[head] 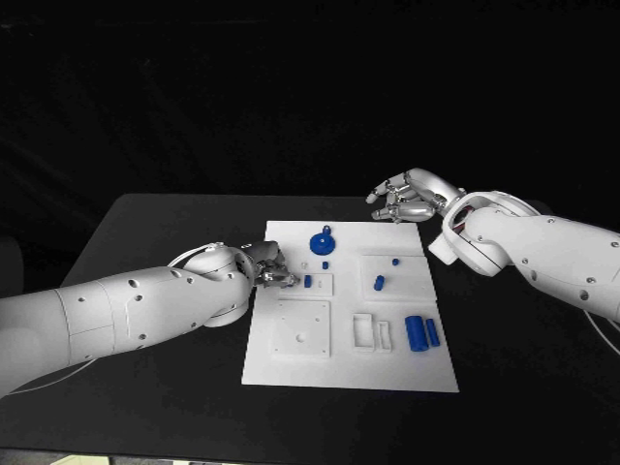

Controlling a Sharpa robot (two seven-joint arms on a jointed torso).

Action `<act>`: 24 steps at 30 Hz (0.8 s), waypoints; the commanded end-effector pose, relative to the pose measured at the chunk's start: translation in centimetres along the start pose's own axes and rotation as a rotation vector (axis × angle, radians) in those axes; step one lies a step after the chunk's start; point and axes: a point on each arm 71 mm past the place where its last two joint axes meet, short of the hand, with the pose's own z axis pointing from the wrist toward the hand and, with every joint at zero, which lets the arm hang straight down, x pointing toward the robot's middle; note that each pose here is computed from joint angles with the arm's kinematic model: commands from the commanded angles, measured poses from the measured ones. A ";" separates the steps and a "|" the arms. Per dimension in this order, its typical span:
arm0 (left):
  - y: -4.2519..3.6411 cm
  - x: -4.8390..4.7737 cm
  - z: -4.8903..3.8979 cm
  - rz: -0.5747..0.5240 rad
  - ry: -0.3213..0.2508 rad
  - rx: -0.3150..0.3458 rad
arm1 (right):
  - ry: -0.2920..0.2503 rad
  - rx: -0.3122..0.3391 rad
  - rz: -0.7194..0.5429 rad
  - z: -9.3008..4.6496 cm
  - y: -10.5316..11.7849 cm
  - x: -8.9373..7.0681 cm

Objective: Assemble the parts on the task board

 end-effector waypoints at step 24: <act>-0.01 0.41 0.29 -0.002 0.058 -0.012 | 0.009 -0.004 0.004 0.0 0.1 0.1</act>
